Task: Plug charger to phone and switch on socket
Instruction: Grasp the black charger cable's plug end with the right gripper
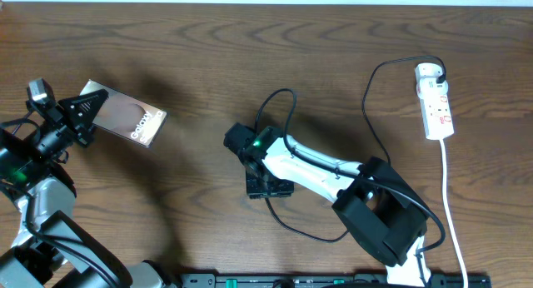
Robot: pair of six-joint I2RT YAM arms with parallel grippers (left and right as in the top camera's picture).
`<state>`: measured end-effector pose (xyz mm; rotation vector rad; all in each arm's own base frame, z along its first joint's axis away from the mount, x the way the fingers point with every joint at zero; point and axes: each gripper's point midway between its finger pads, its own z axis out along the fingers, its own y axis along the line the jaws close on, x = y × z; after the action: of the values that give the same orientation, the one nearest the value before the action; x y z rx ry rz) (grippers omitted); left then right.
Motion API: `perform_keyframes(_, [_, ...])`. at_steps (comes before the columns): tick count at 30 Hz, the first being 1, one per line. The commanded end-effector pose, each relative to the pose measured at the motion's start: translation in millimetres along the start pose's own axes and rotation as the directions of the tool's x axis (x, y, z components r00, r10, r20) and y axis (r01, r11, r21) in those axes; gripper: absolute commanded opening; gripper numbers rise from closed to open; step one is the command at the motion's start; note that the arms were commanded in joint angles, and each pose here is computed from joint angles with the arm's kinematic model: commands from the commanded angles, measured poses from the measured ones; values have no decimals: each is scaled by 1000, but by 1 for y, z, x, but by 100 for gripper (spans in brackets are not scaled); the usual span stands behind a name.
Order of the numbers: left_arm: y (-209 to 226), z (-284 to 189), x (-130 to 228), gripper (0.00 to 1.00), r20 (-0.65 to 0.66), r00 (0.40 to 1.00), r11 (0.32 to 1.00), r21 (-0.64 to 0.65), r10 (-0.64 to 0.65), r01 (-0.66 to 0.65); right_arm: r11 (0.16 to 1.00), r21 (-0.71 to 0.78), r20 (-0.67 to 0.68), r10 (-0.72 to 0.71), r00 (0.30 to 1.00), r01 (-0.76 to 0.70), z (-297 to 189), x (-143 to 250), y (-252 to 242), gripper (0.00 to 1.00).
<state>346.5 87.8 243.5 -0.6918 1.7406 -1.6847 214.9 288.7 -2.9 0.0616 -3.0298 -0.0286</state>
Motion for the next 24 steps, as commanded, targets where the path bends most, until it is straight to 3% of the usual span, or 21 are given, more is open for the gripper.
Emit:
perform_keyframes(1, [-13,-1,1,7,-20,998,998,6,59,-59,999,37,-46,22,999,-20,20,4,-7,48])
perform_keyframes(11, [-13,-2,1,7,-19,998,998,6,60,-60,998,49,-92,39,995,-34,33,7,-10,43])
perform_keyframes(19, [-13,-2,1,7,-19,998,998,6,60,-60,998,52,-95,39,995,-34,33,7,-11,13])
perform_keyframes(24, [-13,-2,1,7,-19,998,998,6,60,-60,998,52,-95,39,995,-34,33,7,-11,6])
